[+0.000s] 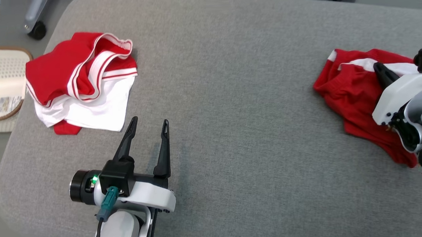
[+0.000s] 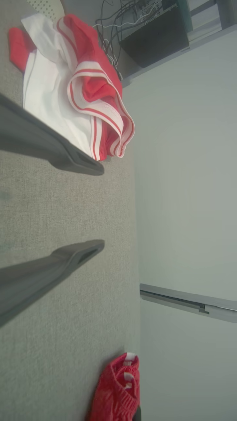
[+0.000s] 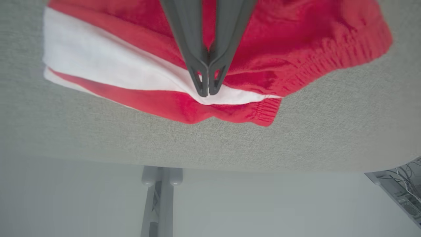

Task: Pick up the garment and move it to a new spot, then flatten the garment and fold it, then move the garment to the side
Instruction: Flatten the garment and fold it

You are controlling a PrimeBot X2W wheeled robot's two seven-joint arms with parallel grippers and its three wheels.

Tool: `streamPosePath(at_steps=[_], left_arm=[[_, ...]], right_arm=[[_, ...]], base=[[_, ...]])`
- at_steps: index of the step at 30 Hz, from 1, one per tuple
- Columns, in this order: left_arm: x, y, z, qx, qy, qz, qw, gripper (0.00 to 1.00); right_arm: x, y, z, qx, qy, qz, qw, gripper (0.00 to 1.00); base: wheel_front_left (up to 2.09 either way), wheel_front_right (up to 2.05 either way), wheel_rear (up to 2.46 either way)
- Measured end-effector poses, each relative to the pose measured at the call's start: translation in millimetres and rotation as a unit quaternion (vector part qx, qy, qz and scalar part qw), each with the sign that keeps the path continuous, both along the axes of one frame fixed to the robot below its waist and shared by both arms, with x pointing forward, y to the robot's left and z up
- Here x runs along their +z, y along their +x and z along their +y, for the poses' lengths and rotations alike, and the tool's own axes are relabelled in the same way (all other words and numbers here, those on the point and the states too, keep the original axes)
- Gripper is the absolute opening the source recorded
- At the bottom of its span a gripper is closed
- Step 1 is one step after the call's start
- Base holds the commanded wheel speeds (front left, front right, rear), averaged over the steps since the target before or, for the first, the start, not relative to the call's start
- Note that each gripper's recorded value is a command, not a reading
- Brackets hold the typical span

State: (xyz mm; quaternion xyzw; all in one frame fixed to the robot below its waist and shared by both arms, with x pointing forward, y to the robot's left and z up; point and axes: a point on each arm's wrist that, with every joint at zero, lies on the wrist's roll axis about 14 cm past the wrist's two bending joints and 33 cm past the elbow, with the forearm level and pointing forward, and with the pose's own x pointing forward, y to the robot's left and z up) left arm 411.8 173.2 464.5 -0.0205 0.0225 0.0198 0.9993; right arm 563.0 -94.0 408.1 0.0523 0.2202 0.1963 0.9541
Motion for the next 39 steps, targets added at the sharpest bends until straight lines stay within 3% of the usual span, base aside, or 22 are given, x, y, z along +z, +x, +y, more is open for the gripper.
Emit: streamPosePath(at_steps=[12,16,21,29,35,36,37,39], left_arm=[[32.7,-11.5,-16.4,-0.018,-0.01,-0.046,0.999,1.0],[40.8,-17.6,-16.7,-0.016,-0.012,-0.058,0.998,1.0],[46.0,-22.0,-17.1,-0.015,-0.014,-0.066,0.998,1.0],[46.4,-28.8,-21.4,-0.022,-0.013,-0.067,0.997,1.0],[41.2,-35.2,-26.6,-0.03,-0.009,-0.06,0.998,1.0],[39.9,-36.1,-27.3,-0.031,-0.009,-0.058,0.998,1.0],[38.6,-36.8,-27.5,-0.031,-0.009,-0.056,0.998,1.0],[38.4,-36.9,-27.8,-0.032,-0.009,-0.056,0.998,1.0]], right_arm=[[61.7,-36.1,-46.5,-0.047,0.026,-0.086,0.995,0.0],[102.3,-42.6,-67.2,-0.077,0.055,-0.147,0.985,0.0],[108.4,-77.3,-95.0,-0.123,0.064,-0.19,0.972,0.0],[109.0,-133.8,-104.6,-0.182,0.071,-0.236,0.952,0.0],[82.6,-163.6,-100.0,-0.198,0.061,-0.209,0.956,0.0],[79.7,-165.9,-99.4,-0.199,0.061,-0.205,0.956,0.66],[78.8,-166.9,-99.0,-0.2,0.062,-0.204,0.956,1.0],[78.4,-168.1,-96.8,-0.199,0.064,-0.203,0.957,1.0]], base=[[0.0,0.0,0.0],[0.0,0.0,0.0],[0.0,0.0,0.0],[0.0,0.0,0.0],[0.0,0.0,0.0],[0.0,0.0,0.0],[0.0,0.0,0.0],[0.0,0.0,0.0]])
